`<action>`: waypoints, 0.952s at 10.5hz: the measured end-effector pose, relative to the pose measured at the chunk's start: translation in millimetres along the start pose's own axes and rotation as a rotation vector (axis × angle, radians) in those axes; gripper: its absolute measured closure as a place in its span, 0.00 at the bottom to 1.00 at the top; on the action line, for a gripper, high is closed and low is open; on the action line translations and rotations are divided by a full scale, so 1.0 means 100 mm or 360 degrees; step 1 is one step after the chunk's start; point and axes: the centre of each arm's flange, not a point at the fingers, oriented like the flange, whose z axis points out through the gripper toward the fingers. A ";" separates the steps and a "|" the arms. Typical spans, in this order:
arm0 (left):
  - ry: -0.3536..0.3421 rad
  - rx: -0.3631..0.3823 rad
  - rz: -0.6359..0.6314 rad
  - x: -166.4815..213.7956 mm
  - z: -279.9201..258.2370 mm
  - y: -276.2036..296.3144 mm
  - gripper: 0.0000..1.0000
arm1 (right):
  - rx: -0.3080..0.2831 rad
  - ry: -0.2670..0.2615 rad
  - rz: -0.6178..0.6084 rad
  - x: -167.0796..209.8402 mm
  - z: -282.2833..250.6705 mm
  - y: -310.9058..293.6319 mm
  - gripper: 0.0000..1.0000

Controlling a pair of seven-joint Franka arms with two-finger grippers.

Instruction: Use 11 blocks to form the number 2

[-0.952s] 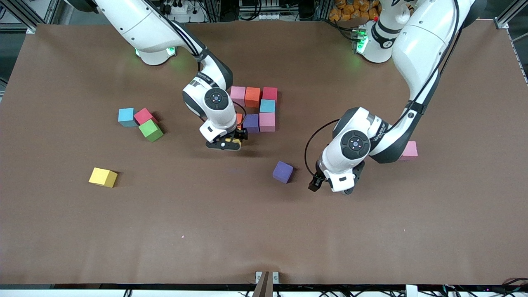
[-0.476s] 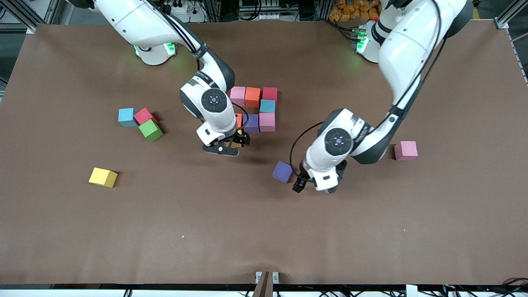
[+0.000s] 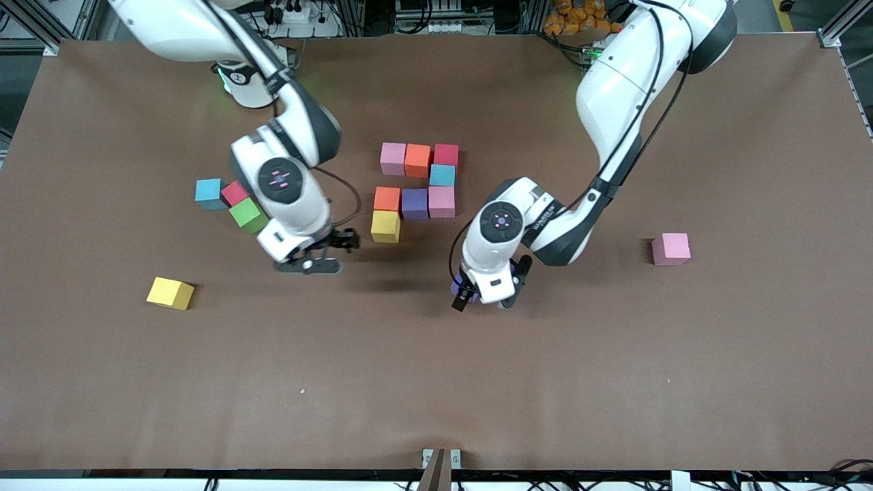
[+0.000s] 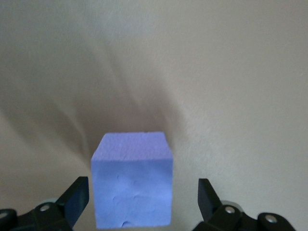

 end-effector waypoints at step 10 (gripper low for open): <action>0.0056 0.0092 -0.0106 -0.10 0.39 -0.15 0.00 | 0.0018 0.0124 -0.0541 0.14 0.40 2.75 0.00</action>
